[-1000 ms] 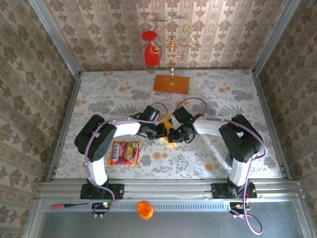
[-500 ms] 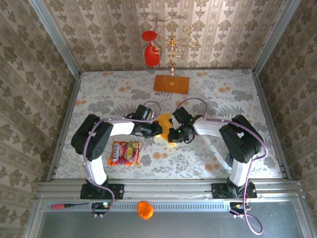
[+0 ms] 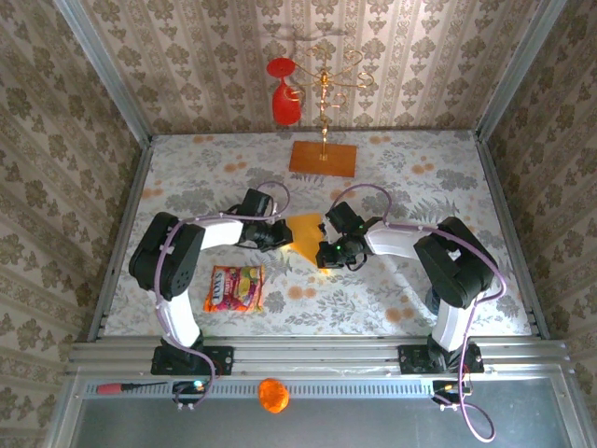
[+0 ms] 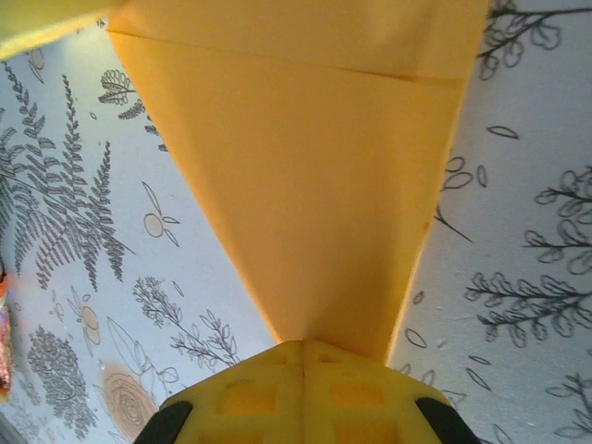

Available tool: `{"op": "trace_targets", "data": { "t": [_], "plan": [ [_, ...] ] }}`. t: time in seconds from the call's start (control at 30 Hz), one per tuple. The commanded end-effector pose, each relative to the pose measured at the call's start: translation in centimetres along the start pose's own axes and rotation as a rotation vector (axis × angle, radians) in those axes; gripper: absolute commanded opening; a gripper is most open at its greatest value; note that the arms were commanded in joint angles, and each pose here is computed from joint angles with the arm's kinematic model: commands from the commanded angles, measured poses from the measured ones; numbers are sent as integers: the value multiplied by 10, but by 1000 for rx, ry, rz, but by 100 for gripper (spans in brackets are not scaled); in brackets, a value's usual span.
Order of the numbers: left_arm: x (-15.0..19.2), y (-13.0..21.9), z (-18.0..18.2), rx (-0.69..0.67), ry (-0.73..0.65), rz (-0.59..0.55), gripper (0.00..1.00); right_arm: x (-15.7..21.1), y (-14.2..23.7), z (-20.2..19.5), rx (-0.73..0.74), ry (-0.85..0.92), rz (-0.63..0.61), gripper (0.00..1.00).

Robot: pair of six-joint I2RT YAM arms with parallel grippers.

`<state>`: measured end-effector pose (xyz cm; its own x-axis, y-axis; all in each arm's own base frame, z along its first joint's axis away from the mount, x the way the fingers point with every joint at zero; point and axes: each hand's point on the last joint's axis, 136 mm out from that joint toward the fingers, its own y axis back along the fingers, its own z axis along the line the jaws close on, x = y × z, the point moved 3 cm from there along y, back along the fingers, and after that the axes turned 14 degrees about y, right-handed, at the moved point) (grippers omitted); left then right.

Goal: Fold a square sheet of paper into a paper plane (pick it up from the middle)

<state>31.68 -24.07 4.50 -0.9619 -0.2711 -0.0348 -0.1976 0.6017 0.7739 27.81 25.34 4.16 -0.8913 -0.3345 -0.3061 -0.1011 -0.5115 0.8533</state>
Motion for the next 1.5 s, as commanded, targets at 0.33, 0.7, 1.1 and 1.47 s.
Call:
{"op": "trace_targets", "data": {
  "t": [0.33, 0.7, 1.1, 1.47],
  "plan": [
    [-11, 59, -10, 30, 28, -191, 22, -33, 48, 26, -81, -9, -238, 20],
    [21, 42, -18, 249, 56, -50, 55, -30, 30, 7, -20, -111, -234, 22],
    [21, 20, -46, 424, -112, 100, 56, -29, 33, -3, -11, -140, -250, 26],
    [27, 23, -50, 437, -208, 130, 44, -27, 38, -12, 8, -158, -257, 23]
  ]
}}
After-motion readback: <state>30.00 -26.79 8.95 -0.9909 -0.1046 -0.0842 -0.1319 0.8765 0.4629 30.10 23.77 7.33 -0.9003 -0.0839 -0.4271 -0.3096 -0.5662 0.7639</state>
